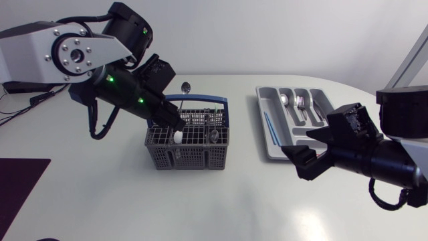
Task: Unload the cutlery basket into the drawer organizer.
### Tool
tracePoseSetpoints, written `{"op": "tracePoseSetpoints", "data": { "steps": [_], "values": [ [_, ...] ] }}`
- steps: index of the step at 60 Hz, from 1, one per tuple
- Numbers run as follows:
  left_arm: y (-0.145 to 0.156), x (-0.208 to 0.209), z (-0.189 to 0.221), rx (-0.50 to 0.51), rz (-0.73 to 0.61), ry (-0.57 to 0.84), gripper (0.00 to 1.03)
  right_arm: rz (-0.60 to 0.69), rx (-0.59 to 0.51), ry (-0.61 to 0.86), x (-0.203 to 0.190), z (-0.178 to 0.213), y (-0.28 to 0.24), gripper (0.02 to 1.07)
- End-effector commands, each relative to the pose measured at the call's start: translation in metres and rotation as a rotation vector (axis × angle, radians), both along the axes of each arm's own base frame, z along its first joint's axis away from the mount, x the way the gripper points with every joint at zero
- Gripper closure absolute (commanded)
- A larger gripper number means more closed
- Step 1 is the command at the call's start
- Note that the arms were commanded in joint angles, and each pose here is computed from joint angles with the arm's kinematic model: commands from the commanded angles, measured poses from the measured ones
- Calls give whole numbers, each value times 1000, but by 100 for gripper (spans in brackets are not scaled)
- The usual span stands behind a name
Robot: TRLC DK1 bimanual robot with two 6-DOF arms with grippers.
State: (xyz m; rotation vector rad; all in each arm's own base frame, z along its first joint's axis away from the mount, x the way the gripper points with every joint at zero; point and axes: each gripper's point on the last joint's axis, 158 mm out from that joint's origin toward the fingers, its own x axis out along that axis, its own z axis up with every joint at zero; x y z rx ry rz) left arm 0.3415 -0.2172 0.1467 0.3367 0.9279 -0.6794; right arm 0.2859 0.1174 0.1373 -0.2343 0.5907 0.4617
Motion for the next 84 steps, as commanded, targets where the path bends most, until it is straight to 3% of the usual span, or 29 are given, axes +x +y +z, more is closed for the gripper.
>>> {"op": "tracePoseSetpoints", "data": {
  "steps": [1, 5, 15, 48, 53, 57, 69, 84],
  "values": [
    [0, -4, 2, 3, -23, -1, 86, 10, -19, 23, -5, -13, 1, 10],
    [-1, -8, -1, 15, -42, 5, 74, 12, -21, 27, -6, -15, 1, 10],
    [0, -14, -14, 51, -62, 51, 58, 12, -23, 29, -8, -17, 0, 10],
    [10, -14, -60, 252, -38, 80, 58, 13, -25, 31, -9, -20, 0, 10],
    [11, -12, -65, 261, -34, 91, 68, 14, -26, 29, -10, -21, 0, 10],
    [12, -10, -68, 264, -30, 97, 90, 14, -26, 29, -10, -21, 0, 10],
    [13, -10, -71, 267, -29, 102, 100, 15, -26, 26, -10, -21, -1, 10],
    [12, -9, -59, 248, -33, 61, 100, 17, -30, 29, -11, -23, -1, 10]
  ]
}}
